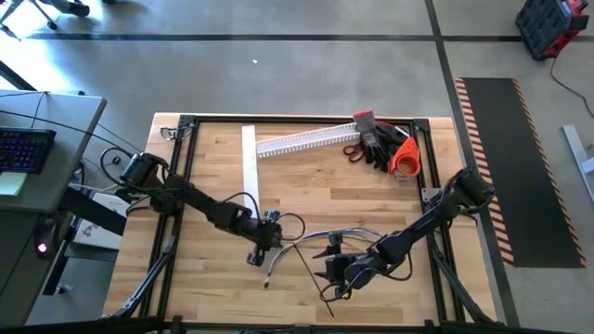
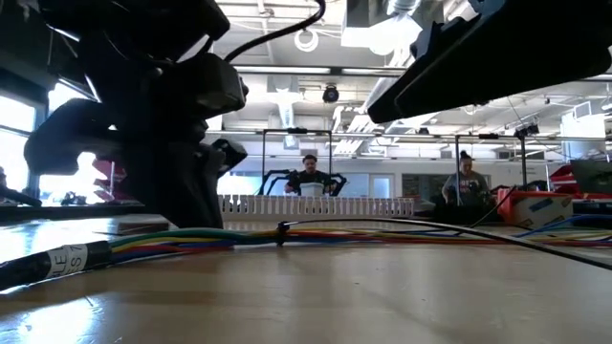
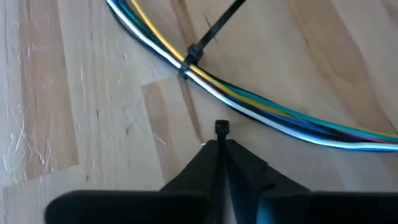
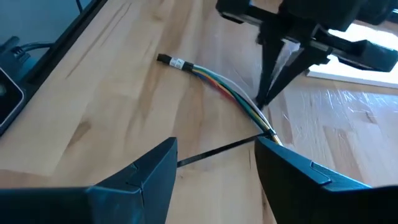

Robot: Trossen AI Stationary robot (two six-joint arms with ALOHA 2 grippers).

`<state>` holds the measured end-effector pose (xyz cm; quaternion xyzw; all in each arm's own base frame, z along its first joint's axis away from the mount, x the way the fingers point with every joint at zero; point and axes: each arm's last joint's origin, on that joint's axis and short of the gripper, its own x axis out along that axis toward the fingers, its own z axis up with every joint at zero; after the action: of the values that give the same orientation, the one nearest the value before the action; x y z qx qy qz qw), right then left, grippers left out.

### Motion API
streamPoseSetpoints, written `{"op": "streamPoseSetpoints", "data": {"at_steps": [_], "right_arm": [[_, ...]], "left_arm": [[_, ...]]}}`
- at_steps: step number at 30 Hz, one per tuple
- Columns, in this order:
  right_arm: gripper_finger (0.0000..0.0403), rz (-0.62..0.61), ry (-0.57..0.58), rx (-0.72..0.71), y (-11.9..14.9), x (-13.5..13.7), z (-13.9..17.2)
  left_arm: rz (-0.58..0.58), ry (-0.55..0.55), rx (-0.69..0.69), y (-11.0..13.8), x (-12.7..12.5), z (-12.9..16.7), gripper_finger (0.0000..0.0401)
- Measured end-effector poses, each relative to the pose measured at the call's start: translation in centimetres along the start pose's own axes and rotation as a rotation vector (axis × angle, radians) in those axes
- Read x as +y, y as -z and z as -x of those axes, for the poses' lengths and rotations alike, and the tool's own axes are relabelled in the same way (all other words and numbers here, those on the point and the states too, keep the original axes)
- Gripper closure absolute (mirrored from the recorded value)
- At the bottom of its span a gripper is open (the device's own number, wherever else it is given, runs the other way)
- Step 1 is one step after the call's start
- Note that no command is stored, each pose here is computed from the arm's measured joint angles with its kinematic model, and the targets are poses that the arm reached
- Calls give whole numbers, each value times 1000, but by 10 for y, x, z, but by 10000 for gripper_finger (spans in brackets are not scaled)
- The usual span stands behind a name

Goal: Ziptie cables
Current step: Wrap the cable wires with the black zip tie

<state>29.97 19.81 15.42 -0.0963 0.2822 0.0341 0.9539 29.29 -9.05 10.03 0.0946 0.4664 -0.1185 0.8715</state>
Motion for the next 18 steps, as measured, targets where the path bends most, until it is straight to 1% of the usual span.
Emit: {"op": "streamPoseSetpoints", "data": {"at_steps": [4, 11, 14, 18], "right_arm": [[203, 0, -4, -15, -2, 0, 0], [203, -5, -5, -22, -3, -3, -2], [204, 21, 10, -24, -4, -8, -6], [214, 72, 33, -34, -2, -16, -17]], "left_arm": [[23, -1, -7, -1, 3, 0, 398], [-15, -54, -71, -18, 0, 17, 401], [-18, -56, -140, -28, 0, 28, 401], [-13, -49, -173, -32, 0, 35, 401]]}}
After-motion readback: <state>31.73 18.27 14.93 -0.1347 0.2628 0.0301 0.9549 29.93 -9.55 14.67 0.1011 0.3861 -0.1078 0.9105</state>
